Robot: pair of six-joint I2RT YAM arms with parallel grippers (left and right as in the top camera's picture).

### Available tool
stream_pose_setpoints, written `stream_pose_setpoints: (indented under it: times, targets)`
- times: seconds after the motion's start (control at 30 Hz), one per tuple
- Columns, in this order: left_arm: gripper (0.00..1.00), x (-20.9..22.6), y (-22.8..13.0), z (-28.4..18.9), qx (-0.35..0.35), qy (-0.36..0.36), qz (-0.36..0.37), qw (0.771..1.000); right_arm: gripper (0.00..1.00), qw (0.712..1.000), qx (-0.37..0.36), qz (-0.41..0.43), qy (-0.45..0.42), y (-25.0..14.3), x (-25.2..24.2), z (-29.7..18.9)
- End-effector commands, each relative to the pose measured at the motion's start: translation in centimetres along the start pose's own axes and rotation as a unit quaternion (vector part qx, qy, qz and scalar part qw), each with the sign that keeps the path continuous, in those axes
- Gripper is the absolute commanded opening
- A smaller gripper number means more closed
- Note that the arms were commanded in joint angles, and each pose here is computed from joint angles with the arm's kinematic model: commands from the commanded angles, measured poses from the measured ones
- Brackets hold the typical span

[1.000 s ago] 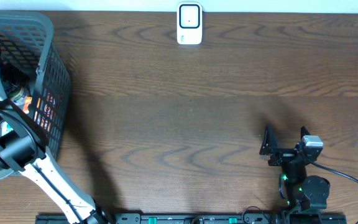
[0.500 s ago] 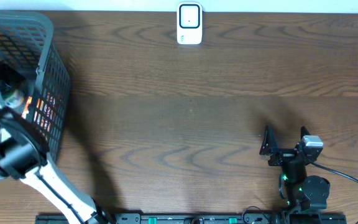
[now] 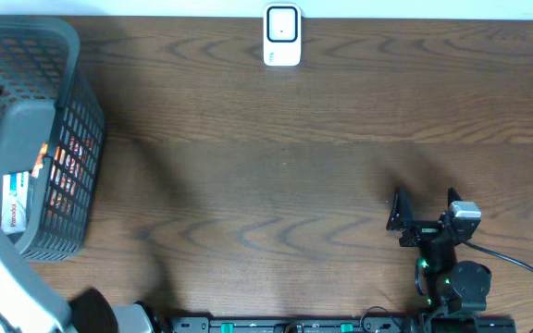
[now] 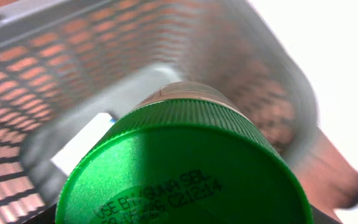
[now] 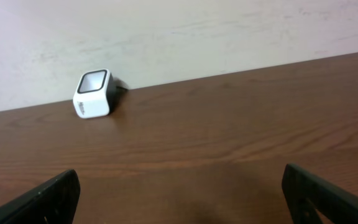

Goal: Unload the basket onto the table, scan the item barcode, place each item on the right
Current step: 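Lift the jar out and carry it toward the white scanner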

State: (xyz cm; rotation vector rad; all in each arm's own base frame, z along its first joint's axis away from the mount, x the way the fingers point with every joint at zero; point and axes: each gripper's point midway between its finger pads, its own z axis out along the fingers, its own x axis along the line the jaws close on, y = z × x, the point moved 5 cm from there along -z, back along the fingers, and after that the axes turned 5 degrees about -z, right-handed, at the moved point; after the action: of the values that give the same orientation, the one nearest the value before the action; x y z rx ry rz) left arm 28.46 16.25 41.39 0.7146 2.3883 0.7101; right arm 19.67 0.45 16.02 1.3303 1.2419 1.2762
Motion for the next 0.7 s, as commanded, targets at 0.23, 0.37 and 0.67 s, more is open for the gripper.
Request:
stream_pose_setpoints:
  times: [0.23, 0.37, 0.67]
  targets:
    - [0.62, -10.9, -8.9, -8.6, 0.080, -0.246, 0.113, 0.959, 0.99, 1.000, -0.002, -0.008, 0.000, 0.0, 0.1, 0.0]
    - [0.62, -14.2, -13.1, -7.5, 0.118, -0.239, 0.168, 0.949, 0.99, 1.000, -0.002, -0.008, 0.000, 0.0, 0.1, 0.0]
    - [0.63, -19.9, -23.3, -0.2, 0.193, -0.143, 0.280, 0.929, 0.99, 1.000, -0.002, -0.008, 0.000, 0.0, 0.1, 0.0]
